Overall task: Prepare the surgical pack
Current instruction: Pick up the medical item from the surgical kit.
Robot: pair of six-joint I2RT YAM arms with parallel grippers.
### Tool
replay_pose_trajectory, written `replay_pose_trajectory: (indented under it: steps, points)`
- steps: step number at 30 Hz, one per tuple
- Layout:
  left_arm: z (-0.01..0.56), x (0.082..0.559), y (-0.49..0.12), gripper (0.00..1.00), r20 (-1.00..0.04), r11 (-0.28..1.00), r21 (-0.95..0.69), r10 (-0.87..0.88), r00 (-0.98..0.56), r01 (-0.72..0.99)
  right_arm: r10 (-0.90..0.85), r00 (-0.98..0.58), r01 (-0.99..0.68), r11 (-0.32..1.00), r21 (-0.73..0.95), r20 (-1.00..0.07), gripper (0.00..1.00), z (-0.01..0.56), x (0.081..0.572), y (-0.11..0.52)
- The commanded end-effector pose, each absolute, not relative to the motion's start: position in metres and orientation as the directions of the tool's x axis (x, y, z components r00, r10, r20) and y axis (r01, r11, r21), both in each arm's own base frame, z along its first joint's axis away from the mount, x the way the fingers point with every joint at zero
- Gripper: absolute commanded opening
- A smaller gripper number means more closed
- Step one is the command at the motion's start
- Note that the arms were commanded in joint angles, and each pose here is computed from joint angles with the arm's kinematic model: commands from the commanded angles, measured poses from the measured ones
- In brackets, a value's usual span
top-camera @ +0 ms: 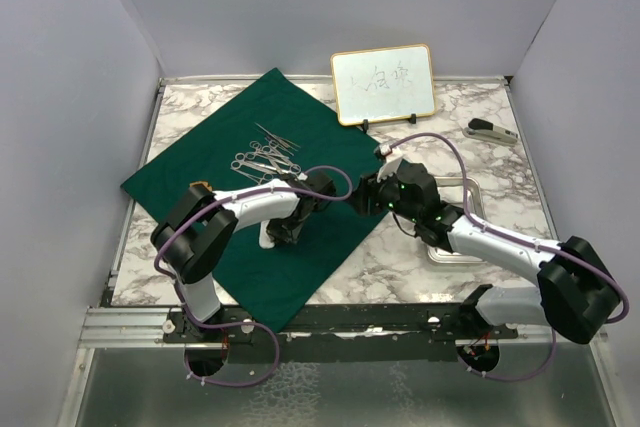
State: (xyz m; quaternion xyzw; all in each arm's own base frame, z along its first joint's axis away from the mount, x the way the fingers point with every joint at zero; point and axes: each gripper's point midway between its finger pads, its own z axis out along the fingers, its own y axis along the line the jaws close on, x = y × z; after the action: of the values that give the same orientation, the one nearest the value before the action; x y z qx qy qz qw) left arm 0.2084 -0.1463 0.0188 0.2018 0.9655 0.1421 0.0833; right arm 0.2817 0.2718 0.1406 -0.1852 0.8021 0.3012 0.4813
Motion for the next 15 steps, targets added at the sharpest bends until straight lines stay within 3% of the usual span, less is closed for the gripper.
replay_pose_trajectory:
  steps: [1,7,12,15]
  points:
    - [0.033,0.219,-0.141,0.0,-0.158,0.894,0.321,0.377,-0.913,0.314,0.08,-0.514,-0.547,0.736,0.398,-0.854,0.49,0.141,0.284,0.262]
    - [0.049,0.224,-0.152,0.0,-0.24,0.937,0.2,0.33,-0.913,0.287,0.163,-0.656,-0.459,0.689,0.561,-0.737,0.54,0.121,0.285,0.255]
    - [0.055,0.226,-0.155,0.0,-0.272,0.951,0.141,0.304,-0.913,0.275,0.134,-0.826,-0.426,0.491,0.76,-0.548,0.56,0.113,0.271,0.3]
    - [0.056,0.226,-0.154,0.0,-0.273,0.953,0.127,0.299,-0.914,0.274,0.067,-0.904,-0.369,0.372,0.852,-0.421,0.63,0.107,0.263,0.334]
